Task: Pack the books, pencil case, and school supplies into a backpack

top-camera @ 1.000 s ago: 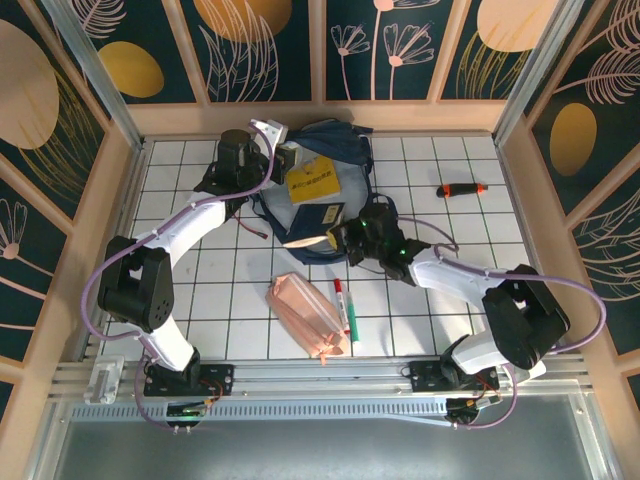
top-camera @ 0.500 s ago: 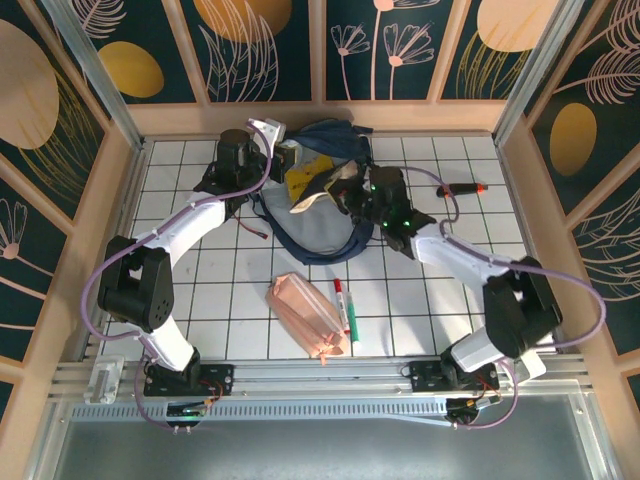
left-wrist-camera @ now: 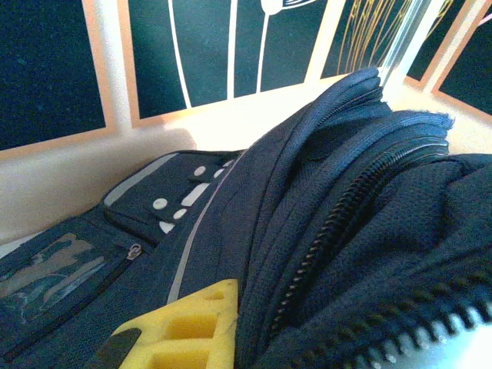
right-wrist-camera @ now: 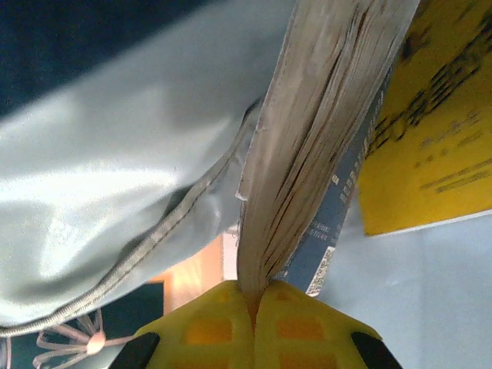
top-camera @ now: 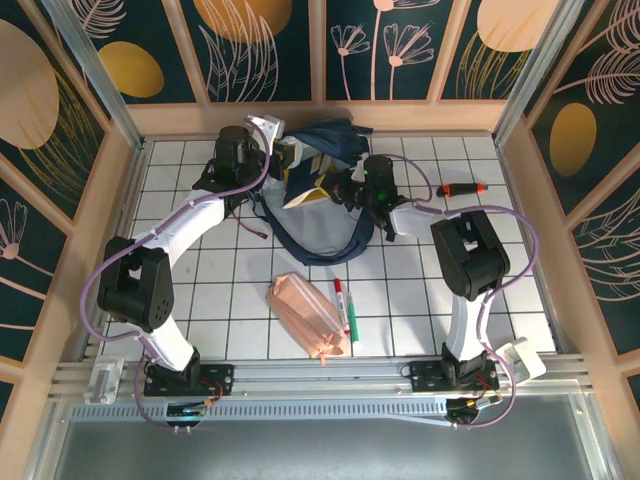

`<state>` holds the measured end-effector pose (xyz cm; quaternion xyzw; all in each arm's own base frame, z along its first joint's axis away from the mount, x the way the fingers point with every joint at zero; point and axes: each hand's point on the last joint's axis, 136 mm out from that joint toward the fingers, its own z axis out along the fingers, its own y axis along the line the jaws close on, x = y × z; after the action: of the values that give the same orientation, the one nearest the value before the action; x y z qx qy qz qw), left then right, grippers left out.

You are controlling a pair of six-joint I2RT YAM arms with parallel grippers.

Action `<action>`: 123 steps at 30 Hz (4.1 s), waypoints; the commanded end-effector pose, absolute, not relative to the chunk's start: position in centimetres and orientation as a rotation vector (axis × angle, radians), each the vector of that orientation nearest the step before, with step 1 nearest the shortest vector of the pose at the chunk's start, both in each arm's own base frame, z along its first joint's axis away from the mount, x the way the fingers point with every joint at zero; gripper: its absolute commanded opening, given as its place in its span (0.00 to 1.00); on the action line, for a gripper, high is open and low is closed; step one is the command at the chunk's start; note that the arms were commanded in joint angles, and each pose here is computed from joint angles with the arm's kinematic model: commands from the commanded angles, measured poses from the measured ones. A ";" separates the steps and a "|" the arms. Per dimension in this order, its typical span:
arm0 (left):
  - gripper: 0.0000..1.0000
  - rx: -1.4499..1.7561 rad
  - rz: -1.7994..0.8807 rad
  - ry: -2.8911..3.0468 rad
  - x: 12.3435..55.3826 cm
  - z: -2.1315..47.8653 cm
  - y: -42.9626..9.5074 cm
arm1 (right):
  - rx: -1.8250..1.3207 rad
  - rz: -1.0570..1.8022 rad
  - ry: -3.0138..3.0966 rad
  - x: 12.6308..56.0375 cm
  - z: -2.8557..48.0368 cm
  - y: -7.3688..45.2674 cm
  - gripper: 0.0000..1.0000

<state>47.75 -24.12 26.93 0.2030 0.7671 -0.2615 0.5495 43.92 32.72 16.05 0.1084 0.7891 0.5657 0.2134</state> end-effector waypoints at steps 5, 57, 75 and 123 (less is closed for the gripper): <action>0.00 0.478 -0.651 1.607 47.9 34.3 -24.3 | 0.302 1.255 2.478 46.0 8.5 29.8 0.00; 0.81 0.615 -0.736 1.609 44.0 34.5 -25.2 | -0.586 0.011 1.548 41.8 28.9 15.4 0.73; 0.99 -0.190 -0.896 2.198 40.3 24.0 -15.4 | -1.458 0.376 1.428 34.9 22.9 24.8 0.77; 0.49 0.485 -0.429 2.325 44.8 8.4 -11.5 | -1.671 0.364 1.757 38.1 5.9 37.2 0.61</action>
<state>45.34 -10.94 6.44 0.0822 0.9278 -0.1762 0.3186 38.61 37.29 7.24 -0.6258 0.6769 0.1394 0.3616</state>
